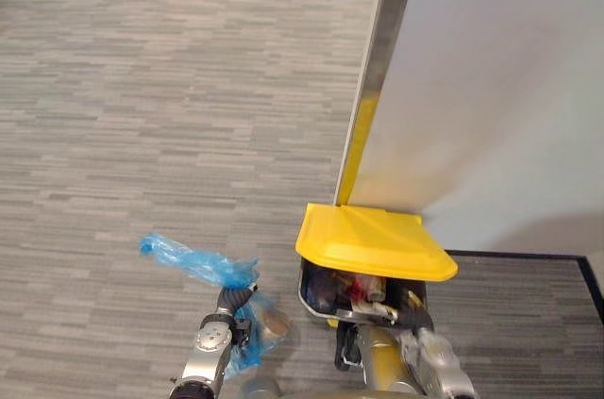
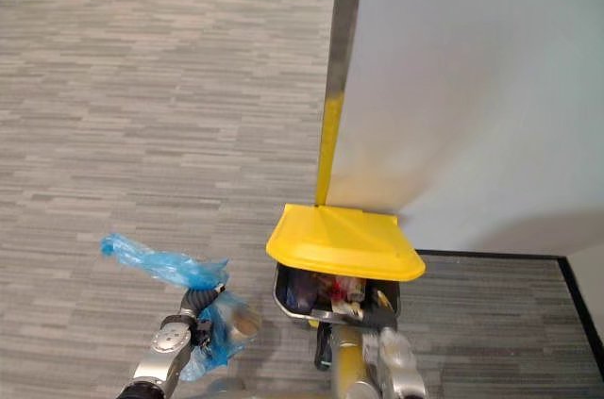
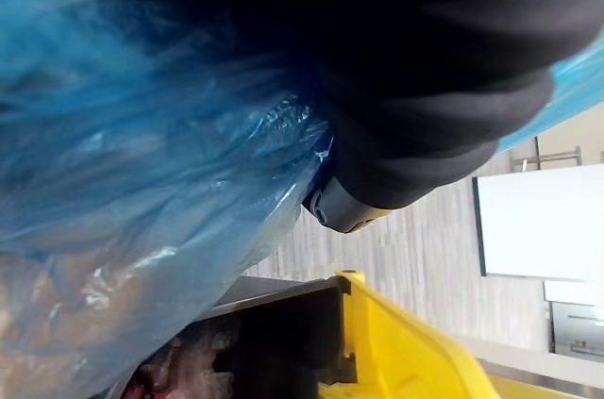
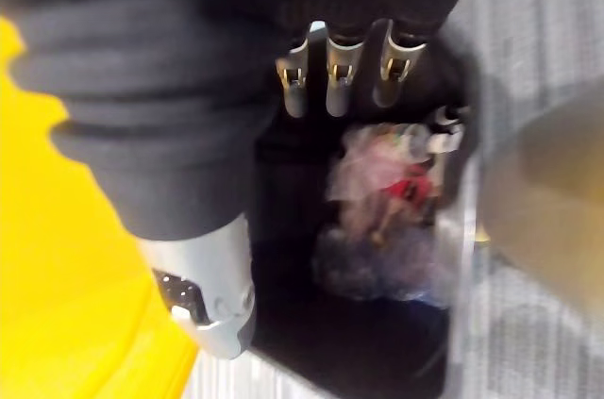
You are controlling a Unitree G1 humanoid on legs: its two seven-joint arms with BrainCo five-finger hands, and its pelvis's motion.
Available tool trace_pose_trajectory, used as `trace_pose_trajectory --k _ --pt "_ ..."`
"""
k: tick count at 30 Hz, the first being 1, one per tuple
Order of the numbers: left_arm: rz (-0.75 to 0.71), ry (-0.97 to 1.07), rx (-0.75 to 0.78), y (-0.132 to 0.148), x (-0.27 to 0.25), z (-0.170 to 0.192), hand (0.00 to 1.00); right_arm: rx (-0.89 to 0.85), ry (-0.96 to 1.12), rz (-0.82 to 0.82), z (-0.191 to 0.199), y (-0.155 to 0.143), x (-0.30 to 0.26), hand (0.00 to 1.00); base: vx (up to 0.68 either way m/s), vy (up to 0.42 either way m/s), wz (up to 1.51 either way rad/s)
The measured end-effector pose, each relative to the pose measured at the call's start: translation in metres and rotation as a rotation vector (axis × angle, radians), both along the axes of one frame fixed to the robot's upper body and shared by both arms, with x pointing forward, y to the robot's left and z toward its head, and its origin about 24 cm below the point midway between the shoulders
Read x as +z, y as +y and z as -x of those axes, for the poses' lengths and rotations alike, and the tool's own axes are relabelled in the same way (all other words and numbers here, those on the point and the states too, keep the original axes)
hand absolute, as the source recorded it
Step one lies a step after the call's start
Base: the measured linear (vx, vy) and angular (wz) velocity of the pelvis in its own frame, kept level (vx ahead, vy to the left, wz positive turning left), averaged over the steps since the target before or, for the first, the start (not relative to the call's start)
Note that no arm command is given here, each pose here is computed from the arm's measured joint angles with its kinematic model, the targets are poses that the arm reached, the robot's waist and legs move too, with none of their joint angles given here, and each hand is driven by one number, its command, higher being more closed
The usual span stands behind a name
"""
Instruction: Gather rubbish on tea table into small bin, then transfer packed bag to large trash can.
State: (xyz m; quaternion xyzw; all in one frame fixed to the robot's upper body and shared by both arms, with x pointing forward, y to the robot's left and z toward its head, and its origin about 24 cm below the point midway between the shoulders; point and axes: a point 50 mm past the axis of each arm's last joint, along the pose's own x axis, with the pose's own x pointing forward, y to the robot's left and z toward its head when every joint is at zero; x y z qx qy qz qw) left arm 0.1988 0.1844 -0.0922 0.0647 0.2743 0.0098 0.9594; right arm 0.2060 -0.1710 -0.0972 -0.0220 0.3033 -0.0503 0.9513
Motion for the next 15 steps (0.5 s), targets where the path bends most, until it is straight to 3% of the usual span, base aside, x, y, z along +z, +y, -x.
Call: trace_pose_trajectory --k 9,15 --pt "-0.014 -0.213 -0.038 -0.008 0.039 -0.032 1.00 0.251 -0.412 0.205 -0.107 0.032 0.101 0.00 -0.09 -0.061 0.22" --pt "-0.046 -0.266 -0.032 0.001 0.051 -0.043 1.00 0.242 -0.578 0.332 -0.146 0.013 0.160 0.00 -0.09 -0.050 0.00"
